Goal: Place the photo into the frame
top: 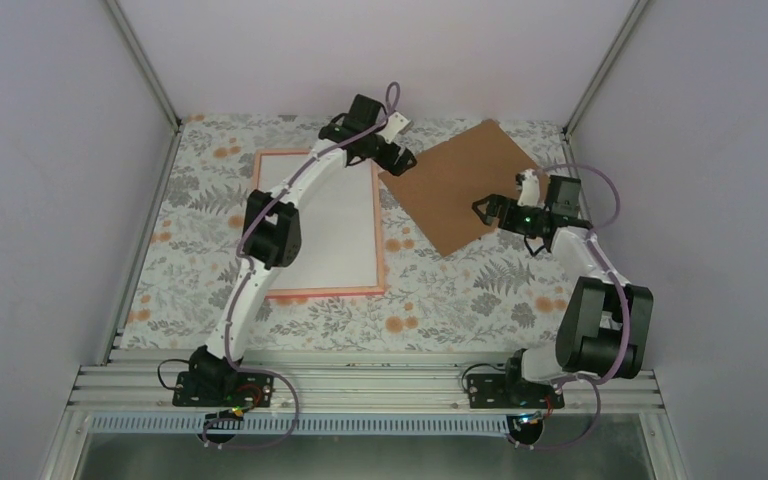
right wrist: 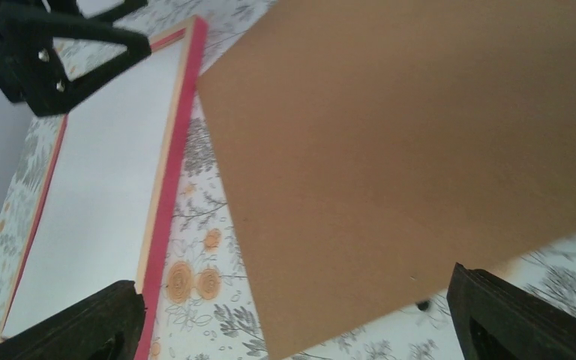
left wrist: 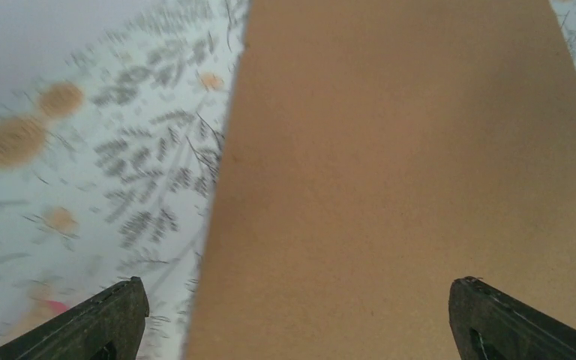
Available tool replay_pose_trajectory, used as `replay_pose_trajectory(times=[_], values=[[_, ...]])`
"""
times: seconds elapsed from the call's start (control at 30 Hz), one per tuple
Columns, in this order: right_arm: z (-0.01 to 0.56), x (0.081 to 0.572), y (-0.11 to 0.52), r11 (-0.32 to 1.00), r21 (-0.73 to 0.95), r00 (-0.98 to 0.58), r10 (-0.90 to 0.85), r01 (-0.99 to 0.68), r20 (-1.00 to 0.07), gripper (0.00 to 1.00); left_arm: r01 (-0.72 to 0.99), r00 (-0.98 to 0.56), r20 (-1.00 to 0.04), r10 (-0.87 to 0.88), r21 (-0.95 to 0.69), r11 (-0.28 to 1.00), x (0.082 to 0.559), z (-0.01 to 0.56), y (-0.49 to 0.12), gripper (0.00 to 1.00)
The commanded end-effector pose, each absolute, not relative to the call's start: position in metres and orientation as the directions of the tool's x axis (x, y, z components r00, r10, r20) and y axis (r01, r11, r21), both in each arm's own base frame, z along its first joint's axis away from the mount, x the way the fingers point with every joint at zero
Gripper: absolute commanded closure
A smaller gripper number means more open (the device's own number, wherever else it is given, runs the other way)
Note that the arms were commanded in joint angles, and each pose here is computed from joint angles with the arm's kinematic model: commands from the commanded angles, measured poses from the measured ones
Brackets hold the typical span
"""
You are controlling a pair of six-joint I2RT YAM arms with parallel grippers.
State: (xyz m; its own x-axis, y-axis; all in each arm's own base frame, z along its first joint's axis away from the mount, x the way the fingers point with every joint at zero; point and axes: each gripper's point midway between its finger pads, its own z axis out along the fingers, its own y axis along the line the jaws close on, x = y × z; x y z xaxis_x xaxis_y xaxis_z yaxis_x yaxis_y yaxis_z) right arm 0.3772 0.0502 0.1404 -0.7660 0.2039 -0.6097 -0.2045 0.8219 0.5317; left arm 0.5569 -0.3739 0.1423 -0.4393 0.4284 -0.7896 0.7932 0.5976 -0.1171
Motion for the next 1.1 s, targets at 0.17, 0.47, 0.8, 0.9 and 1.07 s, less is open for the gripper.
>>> replay_pose_trajectory(times=[0.17,0.47,0.8,0.9,1.07], values=[[0.114,0.375,0.01,0.828,0.559,-0.746,0.392,0.031,-0.538,0.0,0.692,-0.549,-0.764,0.338,-0.189,0.697,0.567,0.097,-0.399,0.0],[0.1,0.371,0.001,0.833,0.545,-0.744,0.425,0.099,-0.515,0.0,0.677,-0.555,-0.738,0.383,-0.133,0.724,0.568,0.049,-0.406,0.0],[0.079,0.365,-0.041,0.815,0.519,-0.736,0.514,0.258,-0.44,0.0,0.685,-0.713,-0.517,0.473,-0.373,0.625,0.482,0.022,-0.413,0.01],[0.077,0.364,-0.046,0.804,0.53,-0.74,0.526,0.27,-0.419,0.0,0.7,-0.712,-0.482,0.511,-0.432,0.568,0.449,0.03,-0.42,0.01],[0.069,0.358,-0.056,0.811,0.511,-0.756,0.517,0.283,-0.401,0.0,0.757,-0.653,-0.517,0.553,-0.46,0.464,0.395,0.056,-0.426,0.02]])
